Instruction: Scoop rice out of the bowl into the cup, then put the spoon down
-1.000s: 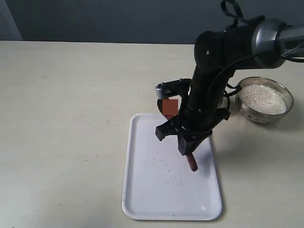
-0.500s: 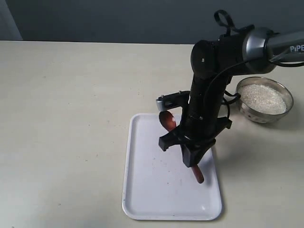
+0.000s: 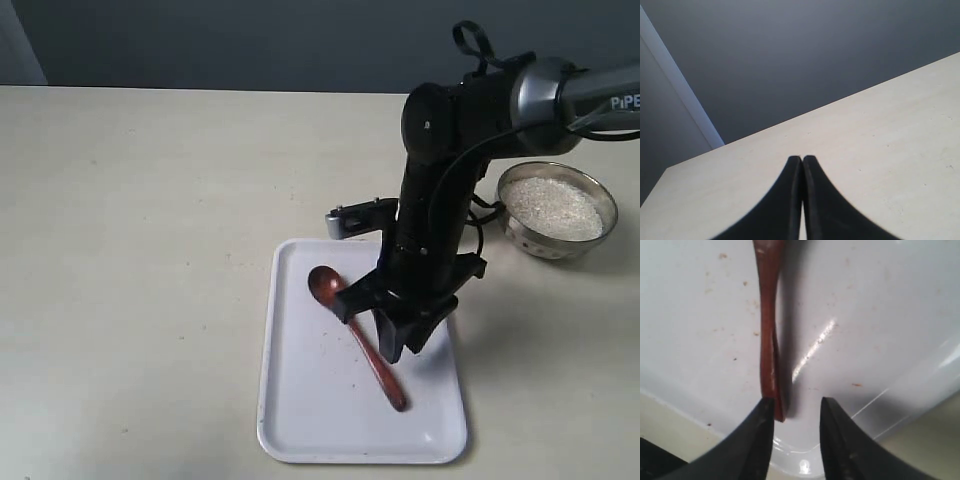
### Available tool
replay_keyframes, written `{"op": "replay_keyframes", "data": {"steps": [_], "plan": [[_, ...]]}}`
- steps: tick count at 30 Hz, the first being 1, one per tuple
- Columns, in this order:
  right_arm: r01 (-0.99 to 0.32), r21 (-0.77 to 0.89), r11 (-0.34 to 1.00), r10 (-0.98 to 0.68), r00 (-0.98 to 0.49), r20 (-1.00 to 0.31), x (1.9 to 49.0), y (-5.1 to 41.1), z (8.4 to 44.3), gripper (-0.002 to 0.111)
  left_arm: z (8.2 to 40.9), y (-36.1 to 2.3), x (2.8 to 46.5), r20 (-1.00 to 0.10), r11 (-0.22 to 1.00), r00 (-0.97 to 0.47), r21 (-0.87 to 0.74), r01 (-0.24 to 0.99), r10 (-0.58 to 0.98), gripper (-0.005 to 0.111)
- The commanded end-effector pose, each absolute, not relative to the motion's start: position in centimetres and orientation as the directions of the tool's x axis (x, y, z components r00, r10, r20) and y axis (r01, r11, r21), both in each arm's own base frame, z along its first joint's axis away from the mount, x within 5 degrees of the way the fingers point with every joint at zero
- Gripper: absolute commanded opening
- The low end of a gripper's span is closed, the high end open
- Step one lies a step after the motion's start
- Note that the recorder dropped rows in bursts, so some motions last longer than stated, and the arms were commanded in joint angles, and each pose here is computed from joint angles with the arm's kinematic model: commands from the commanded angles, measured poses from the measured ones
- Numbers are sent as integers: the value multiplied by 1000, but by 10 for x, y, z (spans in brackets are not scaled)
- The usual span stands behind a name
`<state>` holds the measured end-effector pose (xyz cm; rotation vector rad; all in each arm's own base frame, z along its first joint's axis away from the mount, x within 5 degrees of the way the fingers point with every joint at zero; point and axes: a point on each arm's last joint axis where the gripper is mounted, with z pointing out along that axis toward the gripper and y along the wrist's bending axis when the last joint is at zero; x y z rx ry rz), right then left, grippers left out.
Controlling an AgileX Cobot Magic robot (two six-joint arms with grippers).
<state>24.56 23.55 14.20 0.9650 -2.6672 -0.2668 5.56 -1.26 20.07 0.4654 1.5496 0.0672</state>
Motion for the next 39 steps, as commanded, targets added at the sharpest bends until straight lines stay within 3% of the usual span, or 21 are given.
{"op": "replay_keyframes", "data": {"steps": [1,6,11,16,22,31,39], "plan": [[-595,270,757,-650,-730,212,246,234,143,32,203,-13,55,-948,916,53,317,246,314,0],[-617,255,744,-656,-747,108,248,234,164,31,203,-13,55,-948,916,53,317,246,314,0],[-677,179,714,-672,-734,-99,247,225,214,30,203,-13,55,-948,916,53,317,246,314,0],[-691,131,711,-621,-705,-344,237,213,275,0,203,-13,55,-948,916,53,317,246,314,0],[-688,115,716,-488,-612,-623,208,187,328,0,203,-13,55,-948,916,53,317,246,314,0],[-653,102,751,-318,-492,-810,150,133,304,0,203,-13,55,-948,916,53,317,246,314,0],[-650,80,756,-289,-441,-850,126,111,290,0,203,-13,55,-948,916,53,317,246,314,0]]}}
